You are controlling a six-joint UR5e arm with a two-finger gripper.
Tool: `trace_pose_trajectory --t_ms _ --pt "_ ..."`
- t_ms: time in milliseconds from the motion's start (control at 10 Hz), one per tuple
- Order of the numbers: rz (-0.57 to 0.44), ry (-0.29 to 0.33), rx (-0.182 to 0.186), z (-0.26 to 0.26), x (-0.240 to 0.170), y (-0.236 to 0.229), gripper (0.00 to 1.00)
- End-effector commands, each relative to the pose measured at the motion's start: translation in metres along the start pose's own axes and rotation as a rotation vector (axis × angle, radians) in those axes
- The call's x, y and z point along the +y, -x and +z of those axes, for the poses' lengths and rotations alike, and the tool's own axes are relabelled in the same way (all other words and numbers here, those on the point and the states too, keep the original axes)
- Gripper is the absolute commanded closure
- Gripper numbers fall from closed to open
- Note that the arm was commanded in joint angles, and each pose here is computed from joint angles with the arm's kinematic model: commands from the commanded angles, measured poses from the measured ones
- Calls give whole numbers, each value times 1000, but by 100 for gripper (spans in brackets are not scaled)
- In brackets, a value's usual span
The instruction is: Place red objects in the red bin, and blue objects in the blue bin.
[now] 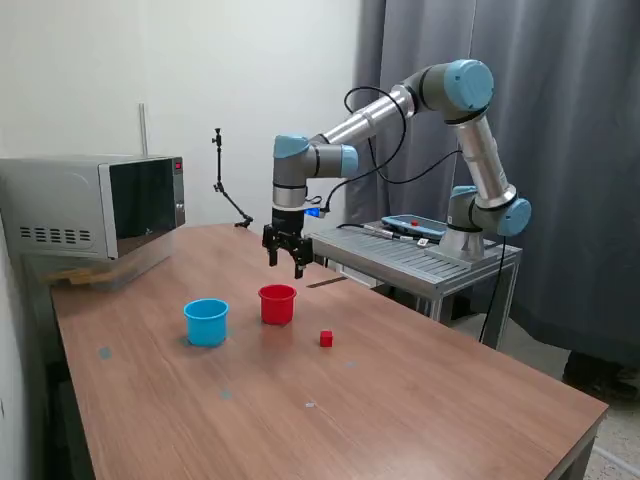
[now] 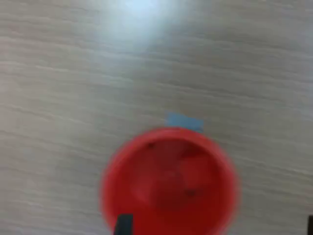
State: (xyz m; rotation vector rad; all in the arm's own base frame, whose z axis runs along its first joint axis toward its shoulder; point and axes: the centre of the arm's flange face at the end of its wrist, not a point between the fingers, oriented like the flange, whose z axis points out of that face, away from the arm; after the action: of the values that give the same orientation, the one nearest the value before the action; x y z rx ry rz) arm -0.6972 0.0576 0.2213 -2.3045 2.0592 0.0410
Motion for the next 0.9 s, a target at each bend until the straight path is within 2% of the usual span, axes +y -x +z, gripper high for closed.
trace_pose_trajectory --t_ms 0,100,400,500,600,800 --pt "-64 2 -1 -10 1 -99 0" --pt "-63 2 1 -13 1 -134 0" --pt "-35 -14 32 -7 -8 -186 0" --pt "-16 -40 37 4 -16 -196 0" --pt "38 -70 72 21 -28 -203 0" --pt "125 -81 76 39 -38 -203 0"
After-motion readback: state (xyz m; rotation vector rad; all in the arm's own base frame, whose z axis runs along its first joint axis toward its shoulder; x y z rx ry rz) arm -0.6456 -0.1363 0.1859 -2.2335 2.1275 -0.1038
